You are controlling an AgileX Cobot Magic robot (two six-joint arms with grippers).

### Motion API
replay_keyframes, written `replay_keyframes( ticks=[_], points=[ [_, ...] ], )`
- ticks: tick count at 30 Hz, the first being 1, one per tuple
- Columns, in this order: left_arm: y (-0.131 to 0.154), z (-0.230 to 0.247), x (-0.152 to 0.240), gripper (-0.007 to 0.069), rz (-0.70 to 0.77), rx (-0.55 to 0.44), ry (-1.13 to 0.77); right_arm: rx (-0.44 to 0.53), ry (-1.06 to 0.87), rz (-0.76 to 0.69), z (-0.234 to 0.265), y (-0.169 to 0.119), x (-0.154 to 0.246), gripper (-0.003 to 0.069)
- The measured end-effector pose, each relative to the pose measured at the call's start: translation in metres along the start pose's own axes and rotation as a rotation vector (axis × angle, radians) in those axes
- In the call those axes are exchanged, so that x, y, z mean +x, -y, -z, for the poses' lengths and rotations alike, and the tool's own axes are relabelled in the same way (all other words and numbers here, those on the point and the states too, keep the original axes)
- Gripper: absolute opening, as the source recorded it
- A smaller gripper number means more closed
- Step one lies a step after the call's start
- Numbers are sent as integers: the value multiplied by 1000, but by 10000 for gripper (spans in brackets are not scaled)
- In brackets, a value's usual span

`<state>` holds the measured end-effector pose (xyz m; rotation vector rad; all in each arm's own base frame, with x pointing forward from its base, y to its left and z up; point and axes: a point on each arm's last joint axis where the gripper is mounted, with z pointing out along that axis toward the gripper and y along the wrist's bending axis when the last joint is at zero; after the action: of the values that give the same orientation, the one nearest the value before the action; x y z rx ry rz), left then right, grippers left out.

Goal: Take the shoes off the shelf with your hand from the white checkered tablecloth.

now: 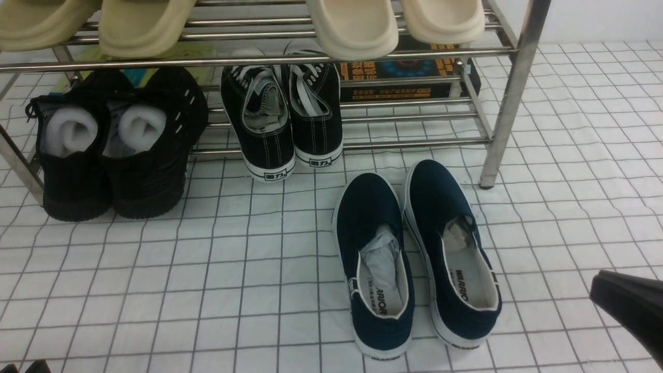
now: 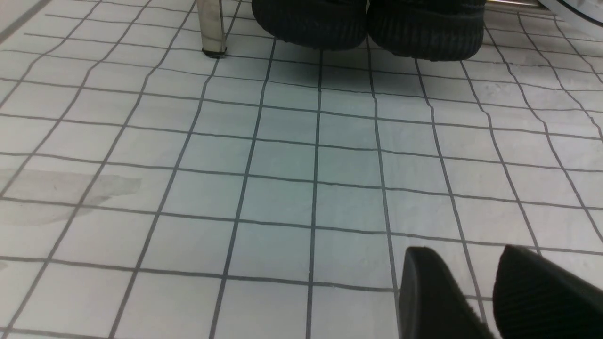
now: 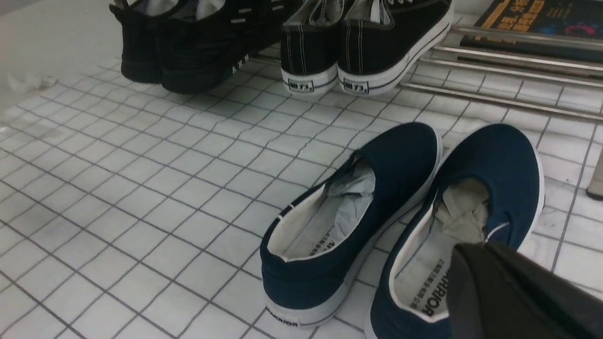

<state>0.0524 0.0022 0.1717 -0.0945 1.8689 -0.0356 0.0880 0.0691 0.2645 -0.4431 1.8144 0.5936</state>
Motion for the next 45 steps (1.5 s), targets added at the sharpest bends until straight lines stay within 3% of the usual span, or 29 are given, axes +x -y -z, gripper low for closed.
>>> replay_keyframes(
  ticks=[14,21,26,27,28,34,38,45],
  points=[
    [0,0,0,240,0,0,0,9,-48,-1,-2,3,15,-3],
    [0,0,0,240,0,0,0,17,39,-2,14,4,9,1],
    [0,0,0,240,0,0,-1,254,90,-2,26,28,27,3],
    [0,0,0,240,0,0,-1,264,94,-3,27,28,27,3],
    [0,0,0,240,0,0,-1,343,86,-23,29,36,40,4],
    [0,0,0,240,0,0,-1,536,124,-24,39,49,70,12],
    [0,0,0,240,0,0,-1,619,137,9,43,52,85,13],
    [0,0,0,240,0,0,-1,629,57,-36,44,51,96,21]
  ],
)
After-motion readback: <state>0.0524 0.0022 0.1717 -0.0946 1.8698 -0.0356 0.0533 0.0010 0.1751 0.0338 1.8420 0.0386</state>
